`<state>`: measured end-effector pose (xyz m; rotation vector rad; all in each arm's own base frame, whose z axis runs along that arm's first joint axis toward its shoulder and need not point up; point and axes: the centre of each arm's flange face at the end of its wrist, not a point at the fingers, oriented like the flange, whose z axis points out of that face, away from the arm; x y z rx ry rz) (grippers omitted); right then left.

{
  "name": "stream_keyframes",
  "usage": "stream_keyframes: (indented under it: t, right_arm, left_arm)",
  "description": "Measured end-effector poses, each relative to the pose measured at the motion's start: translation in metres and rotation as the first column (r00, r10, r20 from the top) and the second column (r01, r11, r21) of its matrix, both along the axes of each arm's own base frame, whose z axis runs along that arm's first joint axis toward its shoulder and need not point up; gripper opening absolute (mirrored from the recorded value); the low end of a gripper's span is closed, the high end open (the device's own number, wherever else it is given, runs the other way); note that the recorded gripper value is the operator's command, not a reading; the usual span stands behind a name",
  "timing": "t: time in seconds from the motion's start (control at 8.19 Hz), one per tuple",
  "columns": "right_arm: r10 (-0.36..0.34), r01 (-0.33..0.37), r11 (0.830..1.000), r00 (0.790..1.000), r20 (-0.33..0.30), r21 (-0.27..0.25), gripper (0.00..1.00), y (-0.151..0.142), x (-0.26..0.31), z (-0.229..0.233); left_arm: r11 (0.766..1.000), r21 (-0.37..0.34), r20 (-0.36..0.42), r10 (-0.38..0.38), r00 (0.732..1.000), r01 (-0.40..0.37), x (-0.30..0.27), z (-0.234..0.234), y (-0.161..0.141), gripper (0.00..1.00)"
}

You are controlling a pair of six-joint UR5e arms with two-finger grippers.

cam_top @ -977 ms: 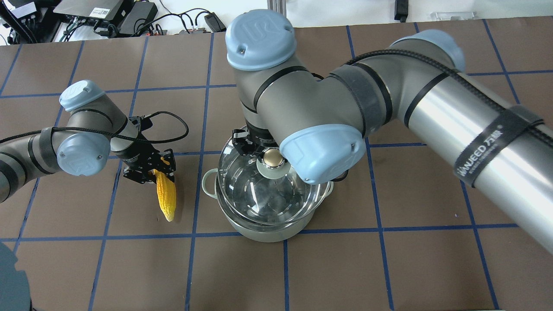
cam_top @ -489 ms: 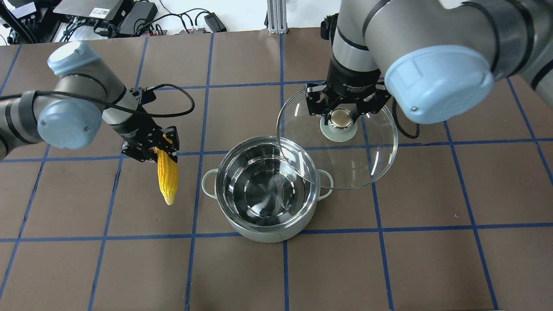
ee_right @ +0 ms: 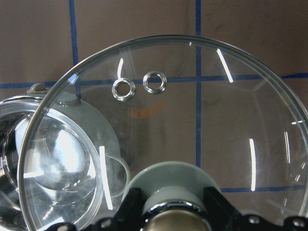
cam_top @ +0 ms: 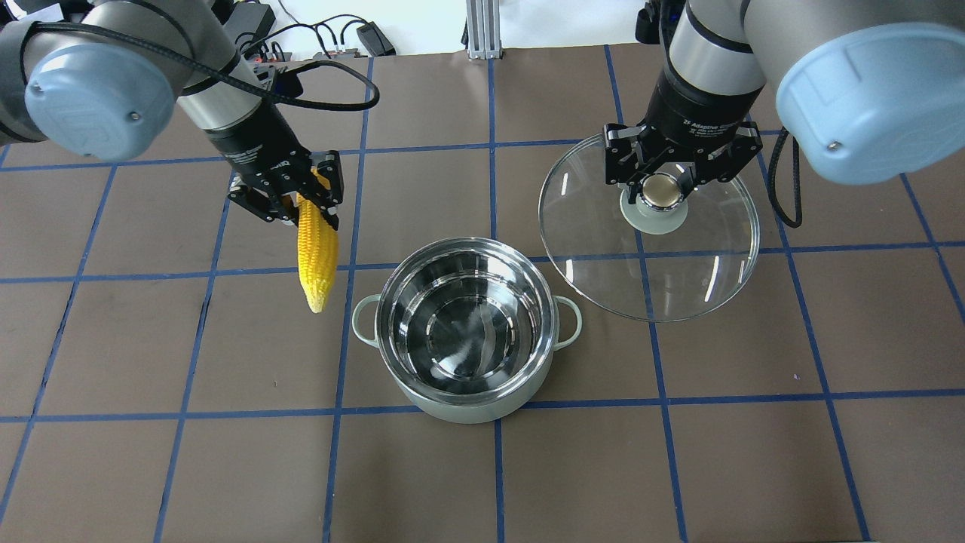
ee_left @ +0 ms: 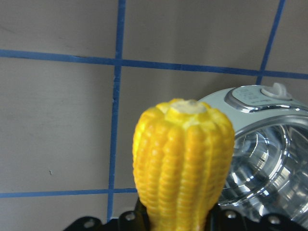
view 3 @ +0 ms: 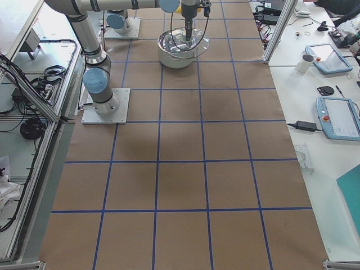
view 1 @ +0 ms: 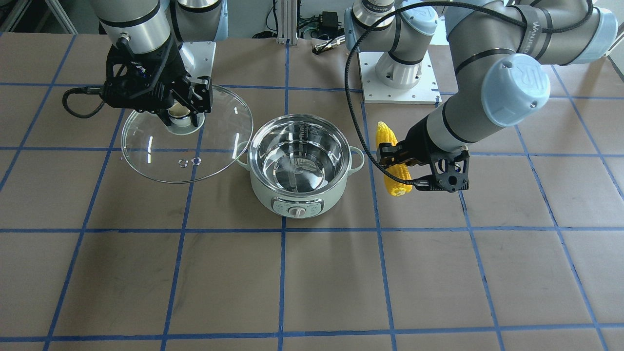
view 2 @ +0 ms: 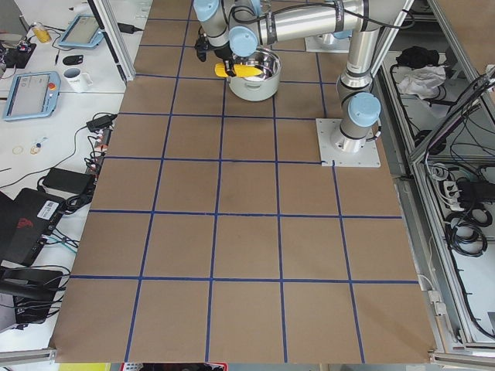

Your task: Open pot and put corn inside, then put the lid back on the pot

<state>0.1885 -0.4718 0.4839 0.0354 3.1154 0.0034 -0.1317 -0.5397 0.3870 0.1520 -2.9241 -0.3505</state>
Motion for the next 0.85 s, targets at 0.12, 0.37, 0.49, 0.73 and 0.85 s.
stream_keyframes:
  t: [0.12,0.37,0.49,0.73,0.85]
  right_arm:
    - [-0.002,0.002,1.0,1.0,-0.007,0.008,0.0,0.001,-0.002,0.0]
    - [-0.003,0.003,0.999,1.0,-0.016,0.039,0.0,0.004,-0.004,-0.002]
    - [-0.003,0.004,0.999,1.0,-0.017,0.047,0.0,0.005,-0.005,-0.003]
    - [-0.003,0.004,0.999,1.0,-0.019,0.053,0.0,0.006,-0.005,-0.003]
    - [-0.003,0.004,0.998,1.0,-0.02,0.055,0.0,0.006,-0.005,-0.003]
  left_arm:
    - [0.999,-0.034,0.008,-0.037,0.999,0.037,-0.039,0.007,0.003,0.0]
    - [0.991,-0.112,0.013,-0.066,0.998,0.067,-0.096,0.008,0.009,0.0]
    - [0.993,-0.104,0.014,-0.057,0.998,0.058,-0.111,-0.002,0.013,0.0]
    - [0.997,-0.073,0.019,-0.027,0.999,0.028,-0.13,-0.032,0.023,0.0]
    - [0.998,-0.058,0.014,-0.01,1.0,0.01,-0.134,-0.041,0.028,0.0]
